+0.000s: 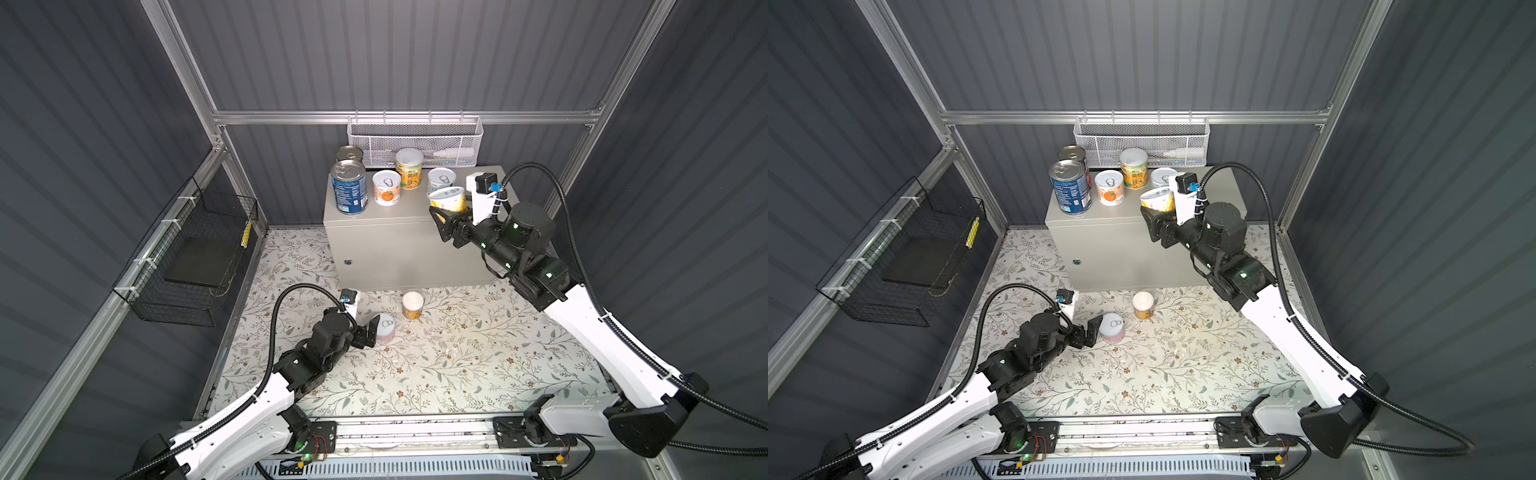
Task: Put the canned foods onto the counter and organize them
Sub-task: 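Raise the yellow-bodied can with the right gripper over the cabinet top, then lower the can beside the pale green-blue can and open the right gripper, then withdraw the right gripper down while the left gripper moves over the pink can, then lower the left gripper onto the pink pull-tab can and close on it, then lift the pink can with the left gripper while the right gripper moves toward it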
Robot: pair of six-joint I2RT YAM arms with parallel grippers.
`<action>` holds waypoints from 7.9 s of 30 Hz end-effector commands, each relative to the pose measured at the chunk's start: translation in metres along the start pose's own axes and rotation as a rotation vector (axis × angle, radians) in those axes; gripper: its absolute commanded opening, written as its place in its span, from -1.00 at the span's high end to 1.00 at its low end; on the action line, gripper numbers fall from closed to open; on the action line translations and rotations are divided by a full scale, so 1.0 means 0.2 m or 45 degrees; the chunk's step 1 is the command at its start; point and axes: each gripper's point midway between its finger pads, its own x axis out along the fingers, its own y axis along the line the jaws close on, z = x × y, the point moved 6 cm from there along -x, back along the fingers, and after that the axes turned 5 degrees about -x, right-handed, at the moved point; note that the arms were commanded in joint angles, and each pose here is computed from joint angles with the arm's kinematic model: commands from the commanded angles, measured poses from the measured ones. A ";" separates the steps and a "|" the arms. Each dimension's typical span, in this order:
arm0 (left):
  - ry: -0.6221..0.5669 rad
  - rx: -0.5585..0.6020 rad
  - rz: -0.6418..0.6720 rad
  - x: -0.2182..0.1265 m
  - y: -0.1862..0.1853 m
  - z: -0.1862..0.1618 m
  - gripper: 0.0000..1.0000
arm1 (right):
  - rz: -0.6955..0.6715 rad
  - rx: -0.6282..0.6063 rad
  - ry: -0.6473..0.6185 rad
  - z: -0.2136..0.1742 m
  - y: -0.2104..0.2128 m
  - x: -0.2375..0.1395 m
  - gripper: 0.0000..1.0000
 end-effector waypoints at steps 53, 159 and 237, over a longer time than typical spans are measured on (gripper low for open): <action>0.087 0.032 0.104 0.07 0.04 -0.09 -0.99 | -0.290 0.007 -0.012 -0.28 -0.31 0.50 -0.98; 0.922 0.059 0.131 0.53 -0.15 -0.35 -0.13 | 0.030 0.824 0.633 -1.38 0.13 -1.03 -0.98; 1.130 -0.014 -0.453 0.18 -0.93 0.06 0.05 | 0.308 0.198 0.335 -1.36 0.57 -0.91 -0.98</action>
